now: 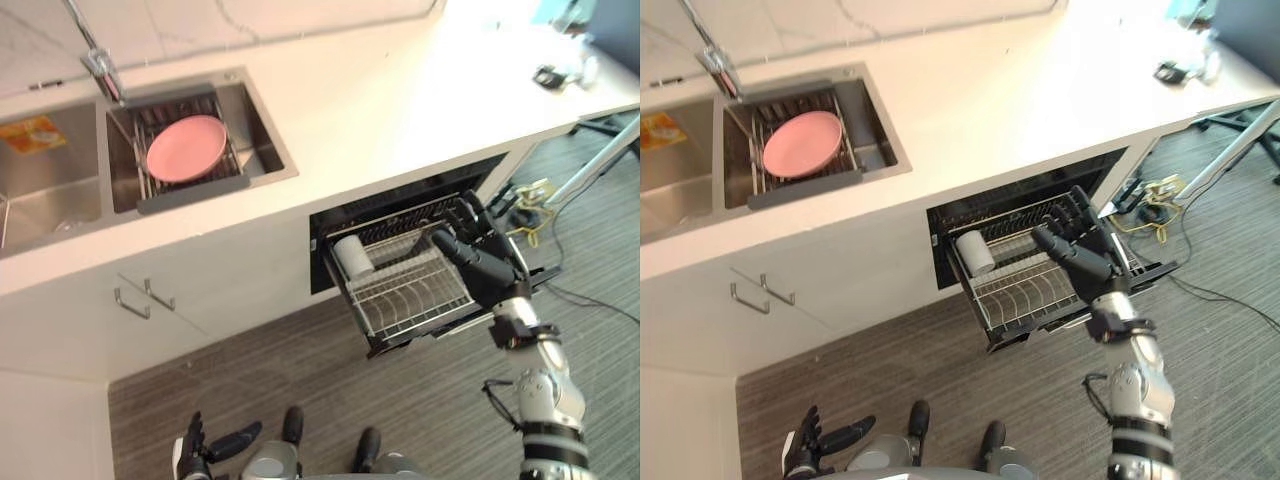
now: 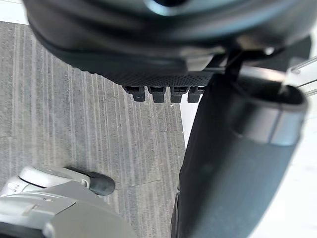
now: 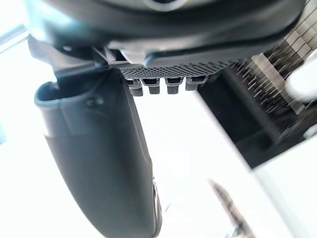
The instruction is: Walk over to the sink, pick up the cup, carry it to the dishwasher, place the cup inside the dishwasher, then close the dishwasher door
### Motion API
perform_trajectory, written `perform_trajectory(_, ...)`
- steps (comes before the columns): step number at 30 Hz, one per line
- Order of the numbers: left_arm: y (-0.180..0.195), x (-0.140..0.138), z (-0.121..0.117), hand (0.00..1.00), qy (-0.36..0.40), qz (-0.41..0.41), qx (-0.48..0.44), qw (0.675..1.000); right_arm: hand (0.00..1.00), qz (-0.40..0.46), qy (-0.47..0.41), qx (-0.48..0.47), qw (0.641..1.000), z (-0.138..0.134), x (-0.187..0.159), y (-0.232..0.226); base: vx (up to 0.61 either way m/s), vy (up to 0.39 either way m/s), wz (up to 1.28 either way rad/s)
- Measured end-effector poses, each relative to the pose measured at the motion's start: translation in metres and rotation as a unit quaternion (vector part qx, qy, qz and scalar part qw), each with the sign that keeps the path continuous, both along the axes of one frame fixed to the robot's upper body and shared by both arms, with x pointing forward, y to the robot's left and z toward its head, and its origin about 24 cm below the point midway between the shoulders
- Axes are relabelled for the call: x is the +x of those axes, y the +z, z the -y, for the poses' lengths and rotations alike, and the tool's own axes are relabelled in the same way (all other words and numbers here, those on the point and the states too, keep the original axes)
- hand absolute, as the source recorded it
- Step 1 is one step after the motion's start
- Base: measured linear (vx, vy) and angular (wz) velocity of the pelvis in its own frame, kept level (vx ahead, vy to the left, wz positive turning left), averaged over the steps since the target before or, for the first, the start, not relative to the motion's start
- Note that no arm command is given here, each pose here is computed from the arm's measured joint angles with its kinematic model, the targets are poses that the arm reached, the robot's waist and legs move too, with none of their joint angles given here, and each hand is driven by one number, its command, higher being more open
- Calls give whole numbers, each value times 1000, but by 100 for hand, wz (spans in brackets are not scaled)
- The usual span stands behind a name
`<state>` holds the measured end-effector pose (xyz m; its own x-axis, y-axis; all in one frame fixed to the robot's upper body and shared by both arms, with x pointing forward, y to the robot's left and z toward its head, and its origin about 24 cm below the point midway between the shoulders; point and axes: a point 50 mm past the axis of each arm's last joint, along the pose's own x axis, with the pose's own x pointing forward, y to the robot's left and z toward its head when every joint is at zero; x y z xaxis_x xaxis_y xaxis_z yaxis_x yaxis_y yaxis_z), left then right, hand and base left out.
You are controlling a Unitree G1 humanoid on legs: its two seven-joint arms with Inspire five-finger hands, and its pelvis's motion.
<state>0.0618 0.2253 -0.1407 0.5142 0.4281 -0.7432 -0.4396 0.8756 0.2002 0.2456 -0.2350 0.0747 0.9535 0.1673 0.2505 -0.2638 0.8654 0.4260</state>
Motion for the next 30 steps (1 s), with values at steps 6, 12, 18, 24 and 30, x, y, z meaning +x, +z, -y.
perform_trajectory(6, -7, -30, 3, 100, 61, -24, -12, 998, 100, 88, -49, -6, 995, 12, -10, 29, -26, 14, 53)
perform_trajectory(12, -15, -63, 17, 100, 98, -84, -36, 991, 100, 78, -82, 30, 993, 8, -20, 17, 129, 138, 70)
perform_trajectory(18, -16, -57, 10, 100, 37, -112, -19, 993, 100, 46, -92, 50, 993, 0, -30, 1, 124, 92, 55)
perform_trajectory(24, -16, -47, 2, 100, 17, -122, -13, 992, 100, 112, -115, 41, 986, 7, -42, 27, 208, -90, 44)
perform_trajectory(30, -18, -48, 4, 100, 65, -110, -45, 991, 100, 117, -114, 48, 985, 6, -41, 29, 140, -67, -6)
